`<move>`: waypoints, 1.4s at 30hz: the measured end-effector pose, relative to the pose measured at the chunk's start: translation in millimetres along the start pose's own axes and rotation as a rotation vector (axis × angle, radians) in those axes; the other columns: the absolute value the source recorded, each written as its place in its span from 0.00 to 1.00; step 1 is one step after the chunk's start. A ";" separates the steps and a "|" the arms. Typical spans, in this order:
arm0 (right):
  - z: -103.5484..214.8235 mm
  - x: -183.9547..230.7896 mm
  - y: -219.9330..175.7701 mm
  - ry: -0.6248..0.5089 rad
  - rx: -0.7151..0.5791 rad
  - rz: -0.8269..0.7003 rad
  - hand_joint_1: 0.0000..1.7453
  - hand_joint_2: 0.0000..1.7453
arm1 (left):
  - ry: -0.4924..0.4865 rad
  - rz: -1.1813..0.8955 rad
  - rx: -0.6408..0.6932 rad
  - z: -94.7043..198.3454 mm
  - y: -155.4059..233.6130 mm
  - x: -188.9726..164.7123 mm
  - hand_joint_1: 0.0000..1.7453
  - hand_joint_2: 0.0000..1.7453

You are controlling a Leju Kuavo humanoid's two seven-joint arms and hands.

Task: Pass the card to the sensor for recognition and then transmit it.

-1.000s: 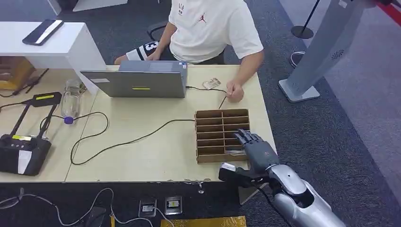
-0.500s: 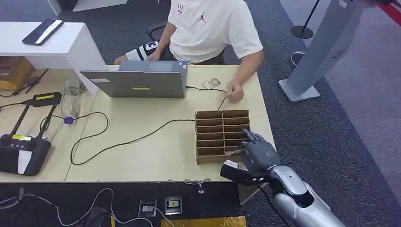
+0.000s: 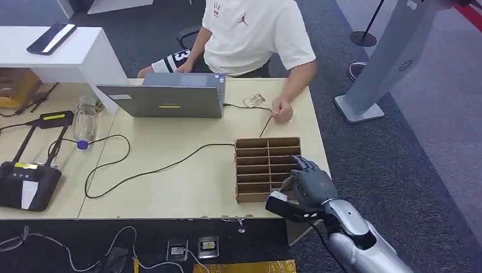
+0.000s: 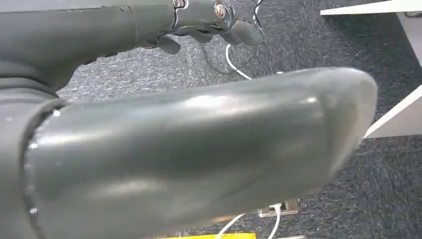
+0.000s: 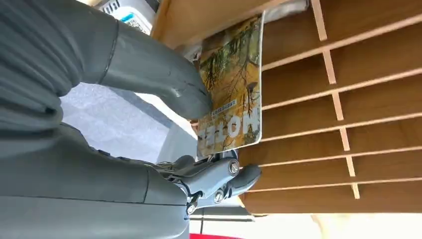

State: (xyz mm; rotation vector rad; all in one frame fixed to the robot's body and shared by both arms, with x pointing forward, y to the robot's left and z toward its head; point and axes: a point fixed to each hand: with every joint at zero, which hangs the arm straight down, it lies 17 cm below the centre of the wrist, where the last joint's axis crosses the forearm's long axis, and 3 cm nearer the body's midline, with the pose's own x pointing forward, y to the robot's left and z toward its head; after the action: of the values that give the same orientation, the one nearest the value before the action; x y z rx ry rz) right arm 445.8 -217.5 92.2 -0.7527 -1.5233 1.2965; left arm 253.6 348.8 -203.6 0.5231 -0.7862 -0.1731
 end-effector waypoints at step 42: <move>-112.1 -44.6 -266.1 -0.095 -0.470 0.239 1.00 1.00 | -0.119 -0.025 -0.011 -11.1 -4.3 47.0 0.00 0.00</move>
State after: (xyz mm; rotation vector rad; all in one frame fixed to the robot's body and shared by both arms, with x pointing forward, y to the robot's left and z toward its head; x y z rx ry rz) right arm 599.1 -281.2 332.7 -1.2162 -1.8895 1.1647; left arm 294.6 333.5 -182.8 0.5159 -0.8946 -0.2332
